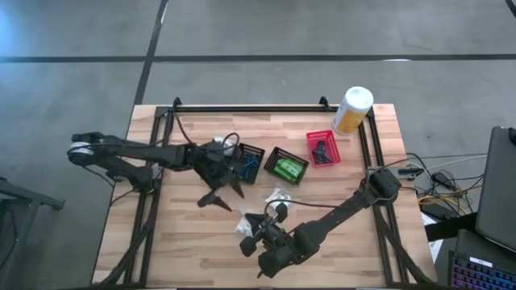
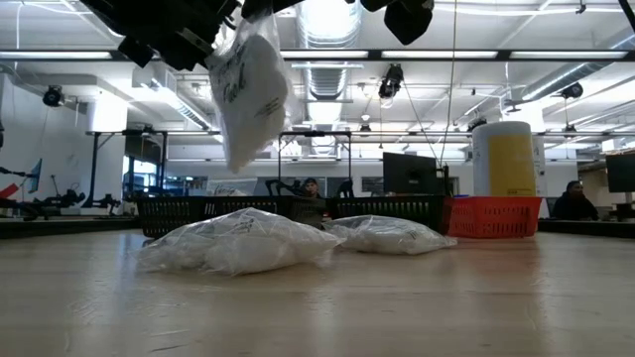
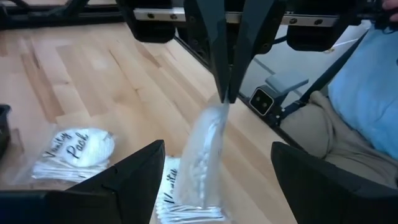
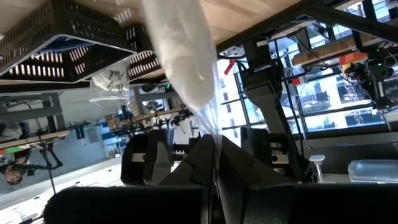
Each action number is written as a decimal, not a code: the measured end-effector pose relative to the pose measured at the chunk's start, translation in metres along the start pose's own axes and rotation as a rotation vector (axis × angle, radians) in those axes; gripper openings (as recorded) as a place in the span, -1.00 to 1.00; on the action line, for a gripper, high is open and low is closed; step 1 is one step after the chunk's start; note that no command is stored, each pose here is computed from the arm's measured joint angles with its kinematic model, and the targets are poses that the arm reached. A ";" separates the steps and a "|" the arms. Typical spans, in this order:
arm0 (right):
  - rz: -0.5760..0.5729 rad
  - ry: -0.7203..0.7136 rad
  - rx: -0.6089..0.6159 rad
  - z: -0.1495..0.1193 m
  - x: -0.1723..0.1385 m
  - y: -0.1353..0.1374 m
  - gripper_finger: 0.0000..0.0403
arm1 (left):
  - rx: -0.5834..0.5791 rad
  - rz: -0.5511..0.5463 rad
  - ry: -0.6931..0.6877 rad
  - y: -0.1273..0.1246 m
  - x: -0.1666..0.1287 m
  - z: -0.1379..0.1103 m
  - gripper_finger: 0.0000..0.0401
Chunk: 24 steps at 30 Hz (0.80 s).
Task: Pick & Place Travel size toiletries
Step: Put the center vanity pack into the left black bin
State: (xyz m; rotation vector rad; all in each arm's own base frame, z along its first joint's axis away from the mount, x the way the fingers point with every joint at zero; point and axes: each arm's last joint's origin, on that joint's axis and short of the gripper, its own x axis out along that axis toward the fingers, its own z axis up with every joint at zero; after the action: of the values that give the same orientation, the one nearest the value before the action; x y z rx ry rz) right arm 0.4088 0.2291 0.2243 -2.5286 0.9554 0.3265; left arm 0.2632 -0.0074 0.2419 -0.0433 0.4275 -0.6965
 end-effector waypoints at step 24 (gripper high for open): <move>0.000 0.000 0.000 0.000 0.000 0.000 -0.96 | 0.015 0.125 0.018 -0.003 0.008 -0.003 0.49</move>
State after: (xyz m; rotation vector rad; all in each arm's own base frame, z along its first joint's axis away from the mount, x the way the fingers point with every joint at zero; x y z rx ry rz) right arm 0.4088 0.2291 0.2243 -2.5289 0.9554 0.3268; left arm 0.2652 -0.0147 0.2370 0.0041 0.4381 -0.5773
